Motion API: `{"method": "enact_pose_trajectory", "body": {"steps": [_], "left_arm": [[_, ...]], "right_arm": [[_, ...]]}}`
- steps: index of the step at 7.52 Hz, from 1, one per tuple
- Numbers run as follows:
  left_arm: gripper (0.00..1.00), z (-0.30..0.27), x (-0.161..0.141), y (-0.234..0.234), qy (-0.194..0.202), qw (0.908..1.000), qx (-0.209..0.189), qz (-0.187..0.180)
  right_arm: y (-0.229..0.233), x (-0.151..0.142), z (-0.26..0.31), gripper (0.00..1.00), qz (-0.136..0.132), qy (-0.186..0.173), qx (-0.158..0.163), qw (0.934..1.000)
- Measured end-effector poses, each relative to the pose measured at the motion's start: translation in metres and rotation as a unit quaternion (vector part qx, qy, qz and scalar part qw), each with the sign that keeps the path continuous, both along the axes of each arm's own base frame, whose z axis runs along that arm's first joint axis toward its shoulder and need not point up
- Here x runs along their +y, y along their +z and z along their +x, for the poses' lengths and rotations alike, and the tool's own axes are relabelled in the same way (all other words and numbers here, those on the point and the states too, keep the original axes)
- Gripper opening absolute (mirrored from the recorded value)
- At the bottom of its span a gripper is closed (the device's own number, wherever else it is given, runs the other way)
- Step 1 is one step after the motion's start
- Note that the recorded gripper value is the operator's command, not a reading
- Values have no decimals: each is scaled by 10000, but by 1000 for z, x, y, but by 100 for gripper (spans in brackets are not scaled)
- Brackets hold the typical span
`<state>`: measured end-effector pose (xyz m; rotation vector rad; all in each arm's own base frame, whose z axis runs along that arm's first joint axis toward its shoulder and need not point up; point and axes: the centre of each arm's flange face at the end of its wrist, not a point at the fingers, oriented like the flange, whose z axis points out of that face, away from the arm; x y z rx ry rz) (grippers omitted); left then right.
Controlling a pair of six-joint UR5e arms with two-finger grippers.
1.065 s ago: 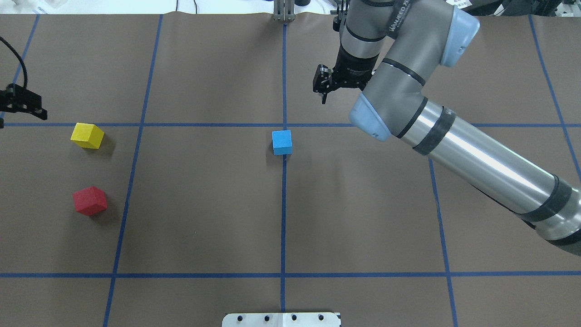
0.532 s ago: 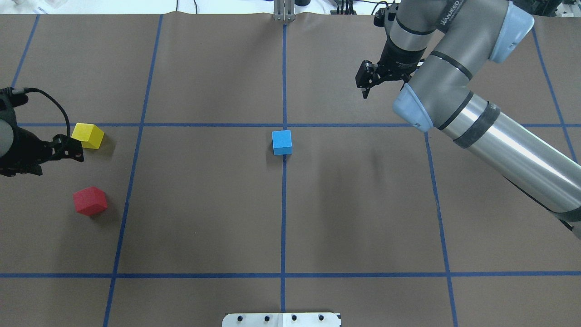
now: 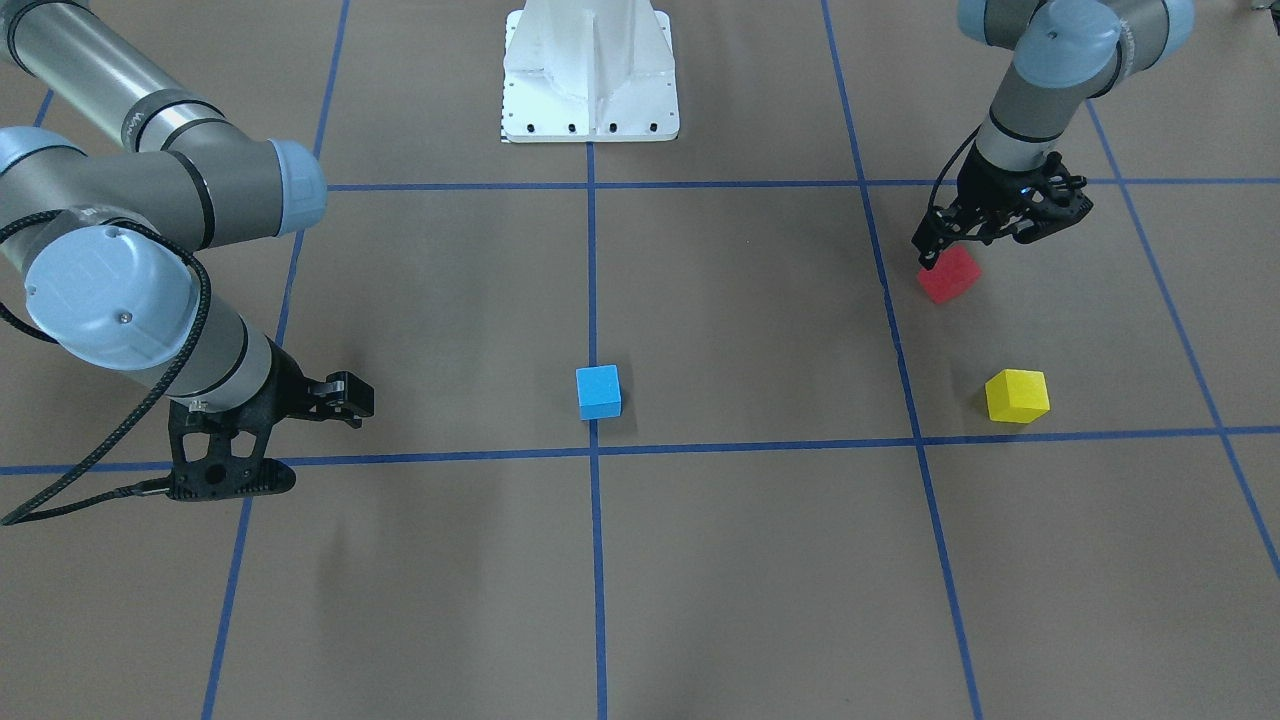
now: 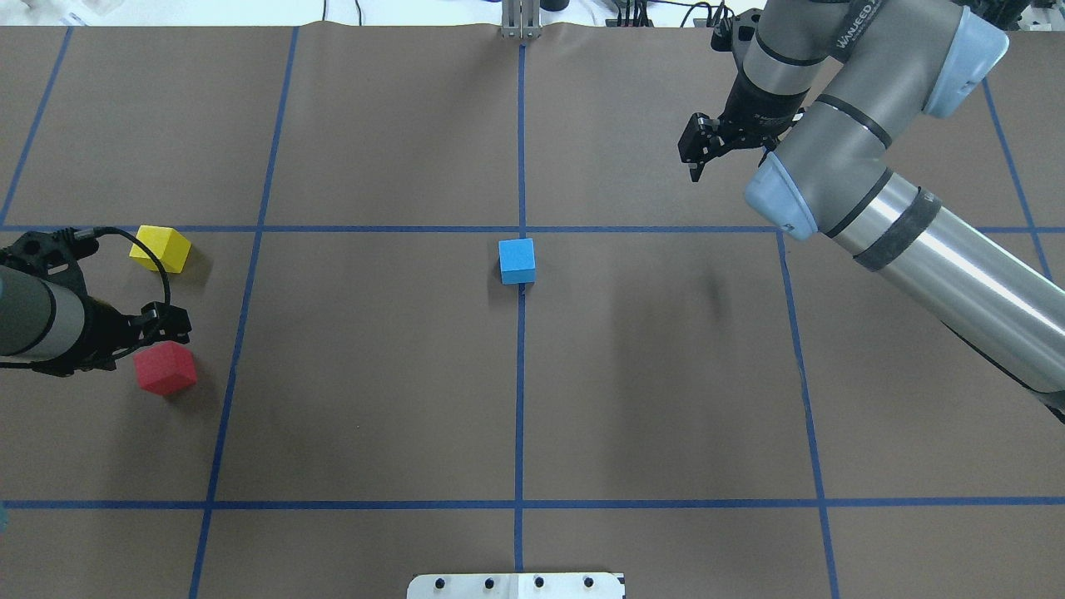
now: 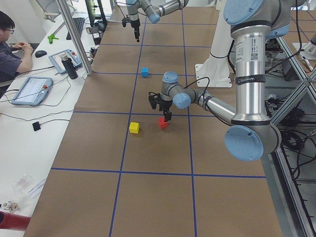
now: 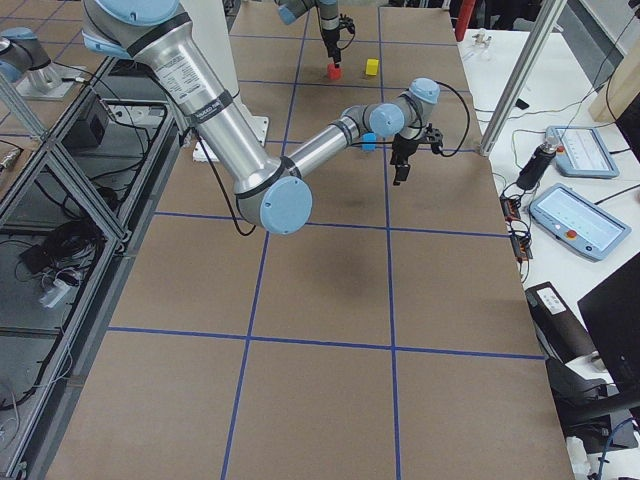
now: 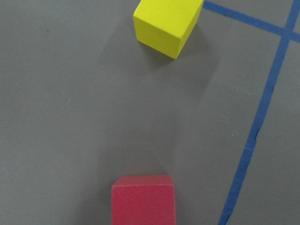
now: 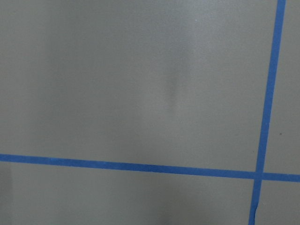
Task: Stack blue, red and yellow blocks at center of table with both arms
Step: 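Lower the left gripper onto the red cube and close on it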
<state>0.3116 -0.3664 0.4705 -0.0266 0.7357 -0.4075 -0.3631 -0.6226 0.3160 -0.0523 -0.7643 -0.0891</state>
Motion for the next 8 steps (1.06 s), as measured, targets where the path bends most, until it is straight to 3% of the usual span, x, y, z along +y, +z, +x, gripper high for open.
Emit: {"method": "enact_pose_trajectory", "body": {"steps": [8], "left_arm": [[100,23,-14,20,270,9995,-158,76]], "right_arm": [[2,4,-4,99,-30,0,13,10000]]}}
